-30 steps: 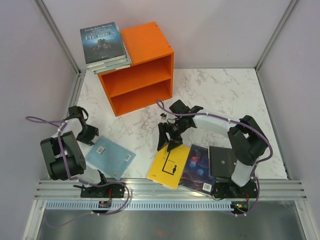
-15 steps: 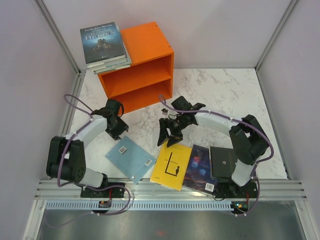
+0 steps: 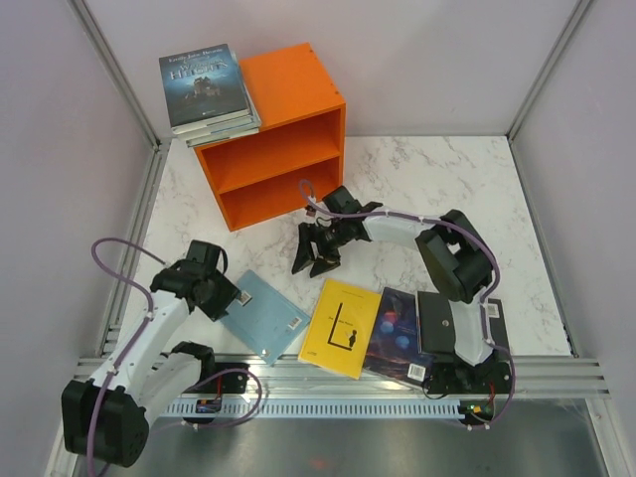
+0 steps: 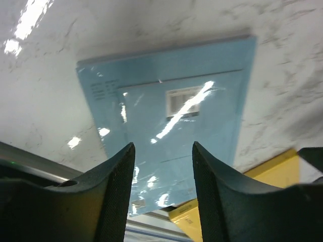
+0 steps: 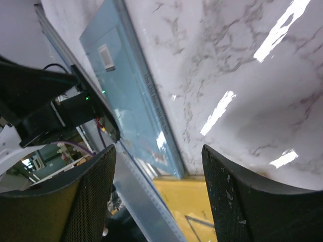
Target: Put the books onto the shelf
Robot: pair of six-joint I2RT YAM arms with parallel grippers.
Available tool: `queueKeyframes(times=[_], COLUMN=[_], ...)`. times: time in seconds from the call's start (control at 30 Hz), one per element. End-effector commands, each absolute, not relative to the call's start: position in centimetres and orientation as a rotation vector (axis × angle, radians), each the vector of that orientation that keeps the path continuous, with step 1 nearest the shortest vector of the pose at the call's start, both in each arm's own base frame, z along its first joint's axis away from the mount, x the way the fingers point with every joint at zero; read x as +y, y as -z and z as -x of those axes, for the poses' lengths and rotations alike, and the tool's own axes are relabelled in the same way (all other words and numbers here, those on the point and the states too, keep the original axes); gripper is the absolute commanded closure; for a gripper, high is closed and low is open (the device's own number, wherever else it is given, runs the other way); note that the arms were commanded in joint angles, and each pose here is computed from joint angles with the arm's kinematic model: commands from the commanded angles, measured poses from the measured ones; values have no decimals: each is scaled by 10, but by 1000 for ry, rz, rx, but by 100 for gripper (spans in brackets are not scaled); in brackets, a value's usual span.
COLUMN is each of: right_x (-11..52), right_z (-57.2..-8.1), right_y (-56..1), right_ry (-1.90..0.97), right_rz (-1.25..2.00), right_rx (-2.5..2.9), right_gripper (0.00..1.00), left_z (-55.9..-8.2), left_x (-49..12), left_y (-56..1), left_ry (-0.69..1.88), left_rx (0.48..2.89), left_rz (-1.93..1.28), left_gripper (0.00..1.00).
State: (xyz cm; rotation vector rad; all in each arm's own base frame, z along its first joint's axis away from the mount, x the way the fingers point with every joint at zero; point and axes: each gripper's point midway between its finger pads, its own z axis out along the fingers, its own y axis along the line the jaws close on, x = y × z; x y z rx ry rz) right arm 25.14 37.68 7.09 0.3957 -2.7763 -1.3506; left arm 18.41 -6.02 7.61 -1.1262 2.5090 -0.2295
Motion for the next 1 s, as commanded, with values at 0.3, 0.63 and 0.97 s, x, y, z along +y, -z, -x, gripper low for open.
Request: queueKeyframes(times=[0.3,0.63,0.97], right_x=[419,432,454], right_z=[-227,-171,-120], right_y=[7,37,10], right_ry=[1183,1196,1534], right_rz=[-531,-487,-305], right_rx=[-2954,-2849,-2493], right_gripper=[27,27,32], left_z=[-135,-133,-136], left_x=[-68,-73,-77], left_y=[-31,1,2], left_ry=[135,-177,-309], left_rx=[2678,2831,2830], left_rz=[1213,1045,973], left_gripper=[63,57,62])
